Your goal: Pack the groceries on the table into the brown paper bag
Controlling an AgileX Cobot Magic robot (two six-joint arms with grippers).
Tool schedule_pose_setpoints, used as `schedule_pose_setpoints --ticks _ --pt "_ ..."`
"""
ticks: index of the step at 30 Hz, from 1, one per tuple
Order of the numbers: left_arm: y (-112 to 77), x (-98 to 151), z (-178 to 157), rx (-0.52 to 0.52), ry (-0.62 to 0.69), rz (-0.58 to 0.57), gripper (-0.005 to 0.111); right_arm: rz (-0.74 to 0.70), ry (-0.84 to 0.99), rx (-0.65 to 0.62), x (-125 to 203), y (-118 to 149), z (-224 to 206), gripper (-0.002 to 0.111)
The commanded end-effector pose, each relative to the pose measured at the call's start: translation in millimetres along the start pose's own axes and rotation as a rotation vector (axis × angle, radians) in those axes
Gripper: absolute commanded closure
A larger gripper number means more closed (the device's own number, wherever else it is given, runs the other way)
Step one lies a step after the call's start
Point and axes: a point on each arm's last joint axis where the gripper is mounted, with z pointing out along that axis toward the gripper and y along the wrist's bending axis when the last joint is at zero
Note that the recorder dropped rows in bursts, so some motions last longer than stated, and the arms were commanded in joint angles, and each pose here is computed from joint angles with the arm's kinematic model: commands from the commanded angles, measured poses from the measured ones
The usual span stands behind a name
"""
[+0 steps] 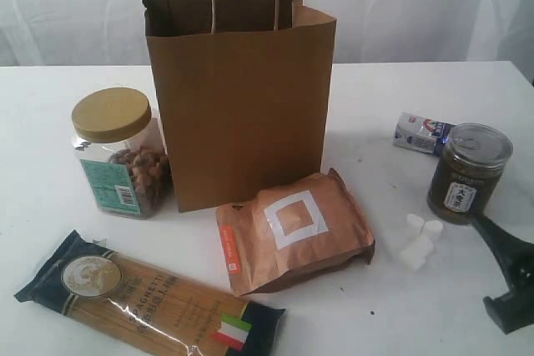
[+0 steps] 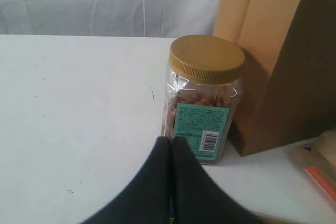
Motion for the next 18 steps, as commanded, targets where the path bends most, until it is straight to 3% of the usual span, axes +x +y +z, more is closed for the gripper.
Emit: schedule_pose_setpoints --ticks 1,7,9,14,18 --pt "-1.4 1 -1 0.015 -0.002 -0.015 0.107 0.139 0.045 0.066 6 -6 16 0.042" --pt "-1.4 1 -1 0.015 -0.002 -0.015 0.107 0.369 0.123 0.203 22 -18 37 0.042" --pt "-1.4 1 -1 0.015 -0.002 -0.015 0.107 0.347 0.125 0.238 26 -22 43 0.042" --pt "-1.4 1 -1 0.015 -0.002 -0.015 0.107 0.274 0.178 0.187 31 -18 54 0.04" --pt "-1.6 1 -1 0.017 -0.002 -0.015 0.107 0.269 0.235 0.178 39 -16 63 0.026"
